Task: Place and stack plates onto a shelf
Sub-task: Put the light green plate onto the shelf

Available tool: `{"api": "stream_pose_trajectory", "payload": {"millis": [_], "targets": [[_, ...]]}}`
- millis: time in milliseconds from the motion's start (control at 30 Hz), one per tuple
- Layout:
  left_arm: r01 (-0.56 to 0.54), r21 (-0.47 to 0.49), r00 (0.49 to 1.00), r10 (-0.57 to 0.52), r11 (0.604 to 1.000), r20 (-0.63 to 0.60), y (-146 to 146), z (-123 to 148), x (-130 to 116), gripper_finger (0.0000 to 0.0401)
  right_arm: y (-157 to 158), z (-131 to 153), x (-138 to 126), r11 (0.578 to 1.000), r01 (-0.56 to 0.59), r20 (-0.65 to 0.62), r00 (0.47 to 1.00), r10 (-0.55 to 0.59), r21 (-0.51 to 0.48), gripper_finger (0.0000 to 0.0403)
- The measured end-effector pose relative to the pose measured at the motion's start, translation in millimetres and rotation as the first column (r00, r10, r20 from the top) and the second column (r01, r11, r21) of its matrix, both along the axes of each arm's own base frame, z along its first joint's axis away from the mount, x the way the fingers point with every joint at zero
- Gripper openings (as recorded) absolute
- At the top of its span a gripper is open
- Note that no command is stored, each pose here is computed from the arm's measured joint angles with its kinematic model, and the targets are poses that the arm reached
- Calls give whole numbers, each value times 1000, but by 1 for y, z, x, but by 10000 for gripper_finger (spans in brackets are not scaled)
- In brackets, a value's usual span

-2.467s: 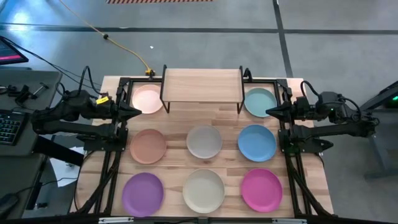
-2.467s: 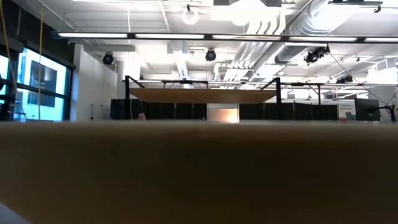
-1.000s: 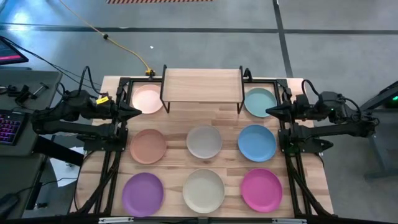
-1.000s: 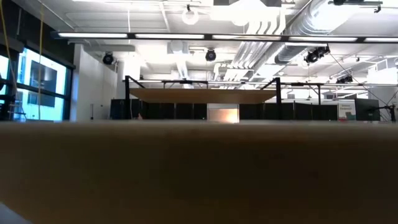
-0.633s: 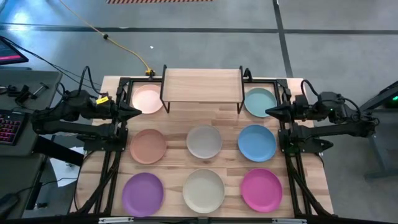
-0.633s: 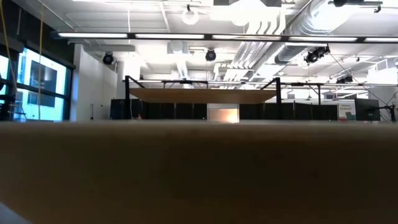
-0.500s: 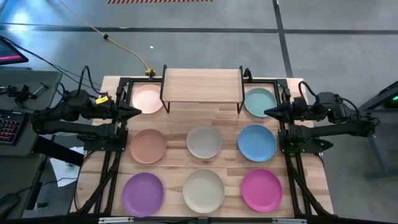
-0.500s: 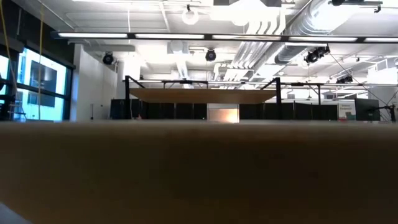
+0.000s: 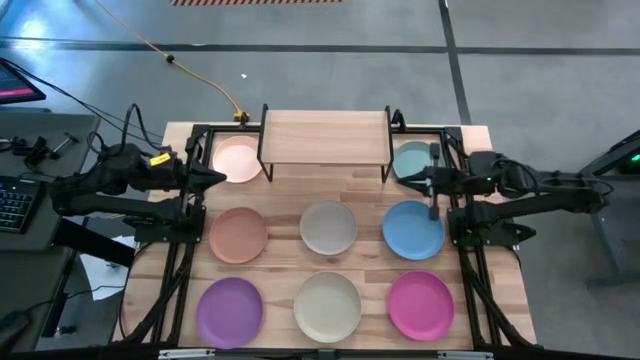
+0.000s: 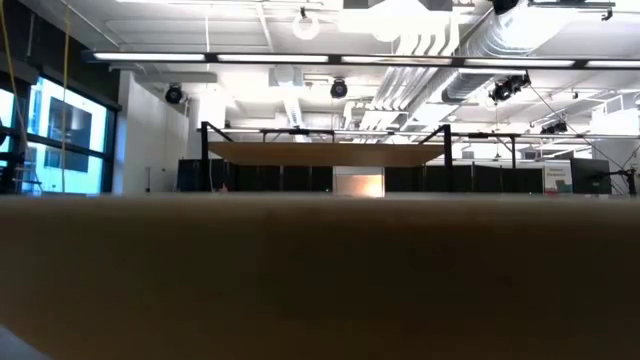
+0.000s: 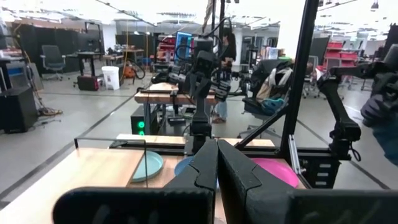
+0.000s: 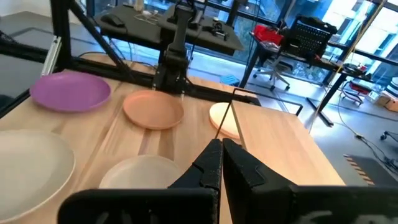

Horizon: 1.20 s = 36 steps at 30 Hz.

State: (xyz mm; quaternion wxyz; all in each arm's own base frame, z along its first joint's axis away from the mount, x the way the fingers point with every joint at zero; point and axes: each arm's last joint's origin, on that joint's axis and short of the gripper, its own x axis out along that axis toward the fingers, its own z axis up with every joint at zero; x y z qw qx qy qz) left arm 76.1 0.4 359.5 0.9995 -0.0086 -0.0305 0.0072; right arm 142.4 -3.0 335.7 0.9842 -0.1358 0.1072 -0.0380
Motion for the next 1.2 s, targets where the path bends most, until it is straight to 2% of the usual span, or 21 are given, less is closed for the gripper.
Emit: {"api": "stream_pose_trajectory", "payload": {"millis": [100, 300, 400, 500, 700, 1067, 1200], "targets": [[0, -4, 1000, 0, 1000, 1, 0, 0, 0, 1, 0, 0, 5, 1000, 5, 10, 1000, -5, 25, 0], [39, 4, 999, -39, 999, -29, -1, -8, -1, 1, 0, 1, -2, 989, 28, 19, 999, -31, 147, 0], [88, 23, 996, -88, 996, -35, -3, -18, -2, 1, 0, -1, -9, 977, 35, 6, 999, -37, 209, 0], [91, 29, 995, -90, 995, -38, -3, -32, -5, 1, 1, -6, -13, 966, 37, 18, 999, -43, 257, 0], [91, 0, 995, -91, 996, -33, -3, -55, -5, 1, 5, -28, -17, 964, 25, 21, 999, -32, 266, 0], [88, 99, 995, -84, 991, -45, -3, -88, -1, 1, 7, -74, -32, 963, 12, 73, 997, -33, 271, 0], [81, 105, 997, -81, 991, -3, -3, -93, 1, 1, 7, -86, -36, 949, -15, 144, 989, -32, 315, 0]]}}
